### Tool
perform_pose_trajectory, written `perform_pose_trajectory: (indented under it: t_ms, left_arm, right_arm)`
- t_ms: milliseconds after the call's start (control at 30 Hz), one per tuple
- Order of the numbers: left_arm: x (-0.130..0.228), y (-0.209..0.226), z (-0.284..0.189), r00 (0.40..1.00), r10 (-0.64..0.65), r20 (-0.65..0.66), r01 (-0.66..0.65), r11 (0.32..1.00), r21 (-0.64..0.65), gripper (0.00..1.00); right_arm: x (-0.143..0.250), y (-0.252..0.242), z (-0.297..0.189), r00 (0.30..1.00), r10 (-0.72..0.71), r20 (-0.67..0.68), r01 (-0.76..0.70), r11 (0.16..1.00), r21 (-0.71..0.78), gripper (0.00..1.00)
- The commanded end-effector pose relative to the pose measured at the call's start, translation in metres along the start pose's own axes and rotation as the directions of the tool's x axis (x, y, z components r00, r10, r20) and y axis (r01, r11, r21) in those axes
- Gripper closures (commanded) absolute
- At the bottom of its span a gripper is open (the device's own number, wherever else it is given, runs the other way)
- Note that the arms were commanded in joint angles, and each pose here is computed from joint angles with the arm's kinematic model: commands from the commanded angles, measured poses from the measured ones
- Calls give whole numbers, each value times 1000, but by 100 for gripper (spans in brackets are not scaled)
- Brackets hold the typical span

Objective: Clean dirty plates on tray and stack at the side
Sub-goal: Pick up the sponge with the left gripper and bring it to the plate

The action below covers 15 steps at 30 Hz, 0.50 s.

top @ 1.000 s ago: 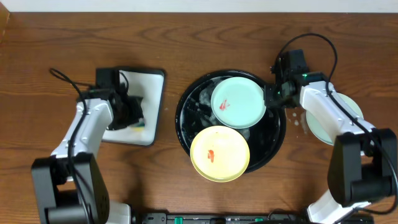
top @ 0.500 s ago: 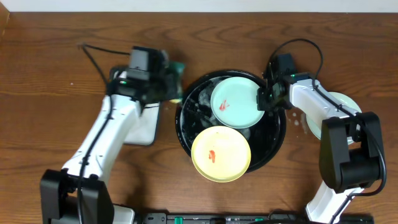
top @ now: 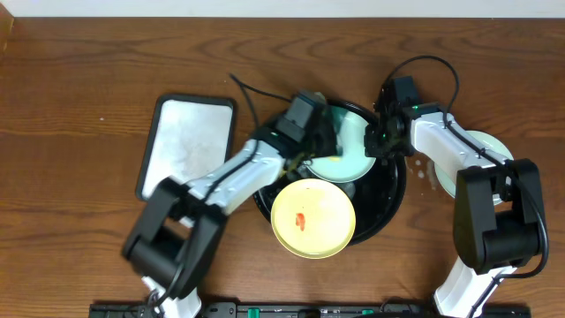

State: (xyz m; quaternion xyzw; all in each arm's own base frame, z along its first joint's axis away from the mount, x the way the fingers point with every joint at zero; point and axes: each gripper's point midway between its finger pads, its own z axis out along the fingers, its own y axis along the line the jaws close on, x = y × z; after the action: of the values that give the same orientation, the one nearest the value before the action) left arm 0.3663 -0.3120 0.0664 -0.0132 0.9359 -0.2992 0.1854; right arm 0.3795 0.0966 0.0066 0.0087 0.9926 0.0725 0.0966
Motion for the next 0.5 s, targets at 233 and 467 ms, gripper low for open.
perform_pose_trajectory:
  t_ms: [233,467]
  left_arm:
    - [-11,66,24,993,116,29,-106,967,-231,93]
    - [-32,98,9,938,346,16,-309,857,-411,92]
  right_arm:
    - [13,-4,9,999,-9,-49,11,999,35,99]
    - [14,-4,9,999,-9,-52,11,999,35,99]
